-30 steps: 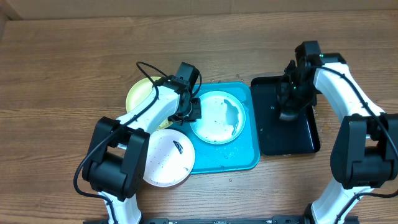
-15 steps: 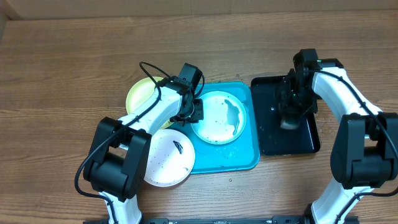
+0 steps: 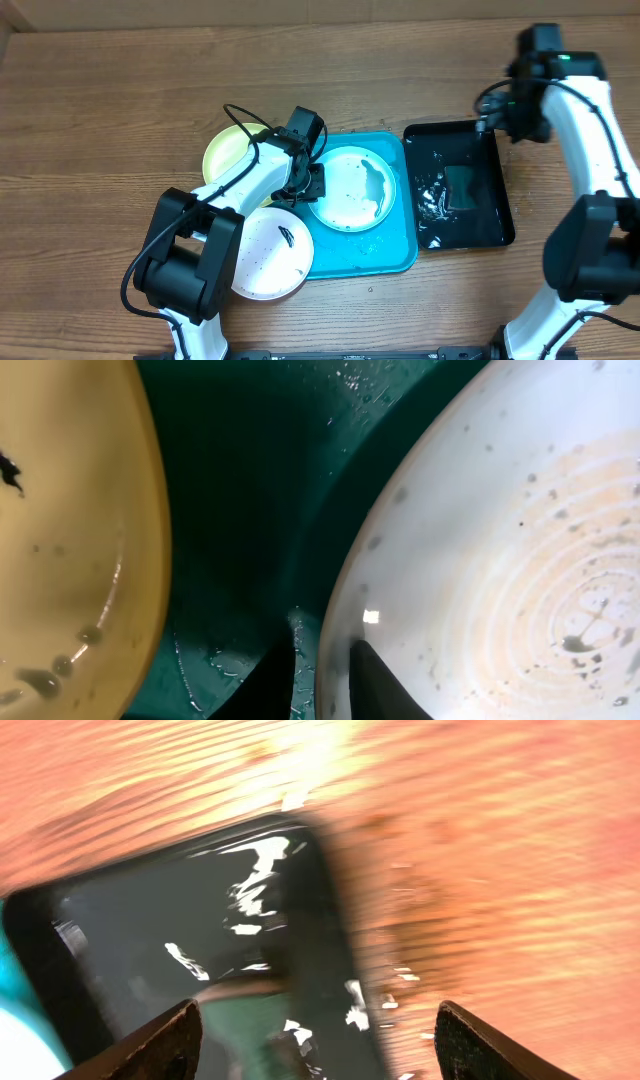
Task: Clean dirty plates on tray and stack at the side
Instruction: 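Return sponge to black tray and lift right arm away, then lift the cleaned plate with left gripper and carry it left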
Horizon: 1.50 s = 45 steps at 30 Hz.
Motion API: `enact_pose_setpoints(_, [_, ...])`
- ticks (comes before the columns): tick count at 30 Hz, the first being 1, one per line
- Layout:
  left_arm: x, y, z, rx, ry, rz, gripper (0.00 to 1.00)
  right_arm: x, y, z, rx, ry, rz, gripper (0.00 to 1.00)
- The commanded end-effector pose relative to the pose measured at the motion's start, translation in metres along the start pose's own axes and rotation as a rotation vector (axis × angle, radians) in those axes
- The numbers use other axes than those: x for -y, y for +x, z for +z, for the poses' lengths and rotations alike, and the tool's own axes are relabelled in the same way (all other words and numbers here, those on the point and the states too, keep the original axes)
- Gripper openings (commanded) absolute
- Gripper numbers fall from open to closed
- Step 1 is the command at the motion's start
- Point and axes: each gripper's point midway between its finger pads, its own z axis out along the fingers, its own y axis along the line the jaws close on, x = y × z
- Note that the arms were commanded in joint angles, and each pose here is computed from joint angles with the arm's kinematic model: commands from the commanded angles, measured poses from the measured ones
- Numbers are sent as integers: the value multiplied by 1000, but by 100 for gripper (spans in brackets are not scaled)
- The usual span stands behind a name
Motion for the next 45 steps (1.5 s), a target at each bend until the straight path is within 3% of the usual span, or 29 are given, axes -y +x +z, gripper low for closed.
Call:
enact_pose_setpoints(1, [-4, 6, 8, -10, -23, -9, 19, 50, -9, -4, 27, 59, 183, 87])
enact_pose_setpoints(2, [-3, 5, 8, -8, -21, -8, 19, 59, -8, -3, 22, 62, 202, 100])
enact_pose_setpoints(4, [-3, 4, 8, -5, -17, -8, 18, 76, -9, -3, 25, 71, 243, 100])
enact_pose_setpoints(7, [-2, 2, 8, 3, -13, -8, 4, 96, -11, -3, 36, 79, 290, 100])
enact_pose_setpoints(13, [-4, -22, -19, 45, -55, 11, 4, 117, -13, -3, 49, 89, 339, 100])
enact_pose_setpoints(27, [11, -102, -140, 296, -130, 61, 4, 118, -13, -3, 49, 89, 341, 100])
enact_pose_setpoints(35, [83, -108, -163, 452, -67, 180, 4, 118, -13, -3, 49, 89, 341, 100])
enact_pose_setpoints(45, [147, -90, -193, 734, -303, 389, 4, 118, -13, -3, 49, 89, 341, 100])
